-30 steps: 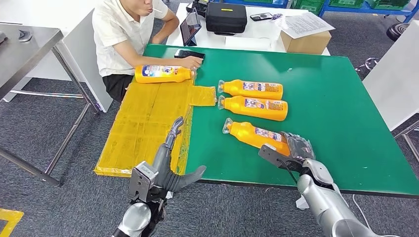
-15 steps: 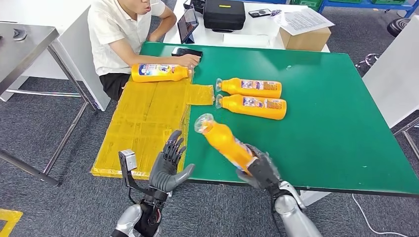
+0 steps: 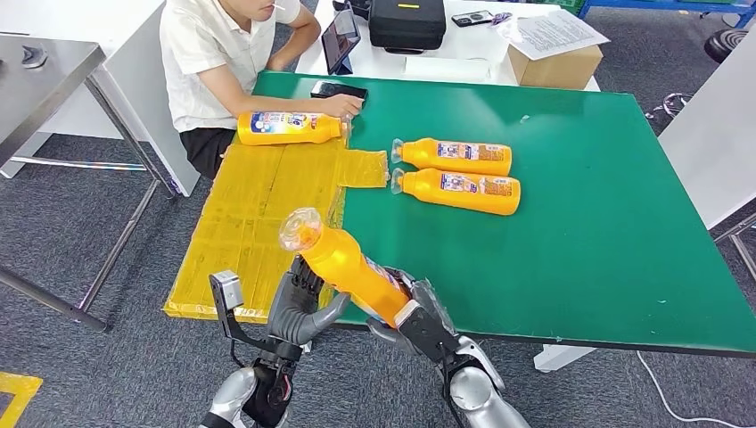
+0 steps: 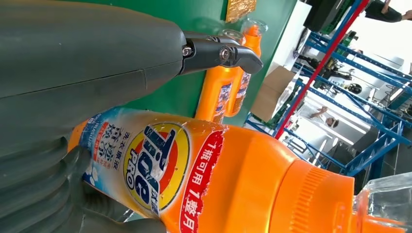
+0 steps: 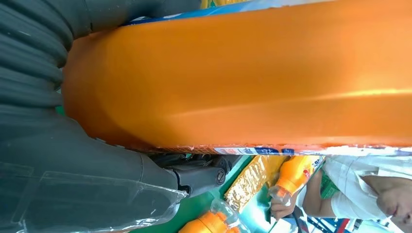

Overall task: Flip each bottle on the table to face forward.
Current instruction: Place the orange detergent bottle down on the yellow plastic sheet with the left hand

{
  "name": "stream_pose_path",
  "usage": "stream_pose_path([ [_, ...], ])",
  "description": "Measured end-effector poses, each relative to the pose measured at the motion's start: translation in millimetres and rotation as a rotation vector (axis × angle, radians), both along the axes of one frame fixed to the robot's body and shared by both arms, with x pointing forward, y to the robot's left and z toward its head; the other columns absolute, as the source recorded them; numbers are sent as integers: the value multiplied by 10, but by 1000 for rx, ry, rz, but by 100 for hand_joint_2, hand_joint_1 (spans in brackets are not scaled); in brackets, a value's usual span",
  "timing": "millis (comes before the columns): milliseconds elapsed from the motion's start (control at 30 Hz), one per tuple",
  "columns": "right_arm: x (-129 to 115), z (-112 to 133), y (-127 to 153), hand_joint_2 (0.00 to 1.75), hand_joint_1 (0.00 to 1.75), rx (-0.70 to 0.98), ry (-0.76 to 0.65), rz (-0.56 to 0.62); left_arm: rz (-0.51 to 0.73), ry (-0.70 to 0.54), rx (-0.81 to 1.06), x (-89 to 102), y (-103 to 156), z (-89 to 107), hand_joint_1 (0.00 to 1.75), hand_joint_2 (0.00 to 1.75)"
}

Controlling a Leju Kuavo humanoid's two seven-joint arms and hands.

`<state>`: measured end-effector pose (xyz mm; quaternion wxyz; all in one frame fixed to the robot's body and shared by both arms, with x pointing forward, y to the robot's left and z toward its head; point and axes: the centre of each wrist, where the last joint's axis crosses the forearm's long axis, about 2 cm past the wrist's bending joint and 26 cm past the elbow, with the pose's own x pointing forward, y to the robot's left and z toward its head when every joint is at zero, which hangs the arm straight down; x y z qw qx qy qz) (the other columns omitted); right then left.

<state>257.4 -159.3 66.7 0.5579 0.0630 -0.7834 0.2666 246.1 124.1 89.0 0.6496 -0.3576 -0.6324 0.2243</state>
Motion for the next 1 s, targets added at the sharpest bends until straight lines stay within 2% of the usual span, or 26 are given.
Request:
stream_pose_path([
  [133,-8,7,49,175,169,-20,0,34,2,-25,10,15,-6,21,0,175],
  [333,36,-11,256,175,152,-100,22,155,-12,-92,-3,99,-74,174,0,175],
  [500,119,-66,288,175,166,-159,32,188,-41,-101,-5,109,-79,203,3,175],
  [633,174,-56,299,175,170,-193,24,195,-63,-99,4,120,-75,174,175,175],
  [833,196,-54,306,175,170,-213,21,195,-81,-101,21,153,-61,132,175,175],
  [900,193,-58,308,175,164,-216,19,196,-85,-100,35,165,-62,123,175,175],
  [933,190,-60,311,175,154,-216,18,197,-88,-100,47,174,-64,118,175,175],
  [1000,178,-66,318,175,77,-211,21,200,-93,-101,78,194,-74,107,175,175],
])
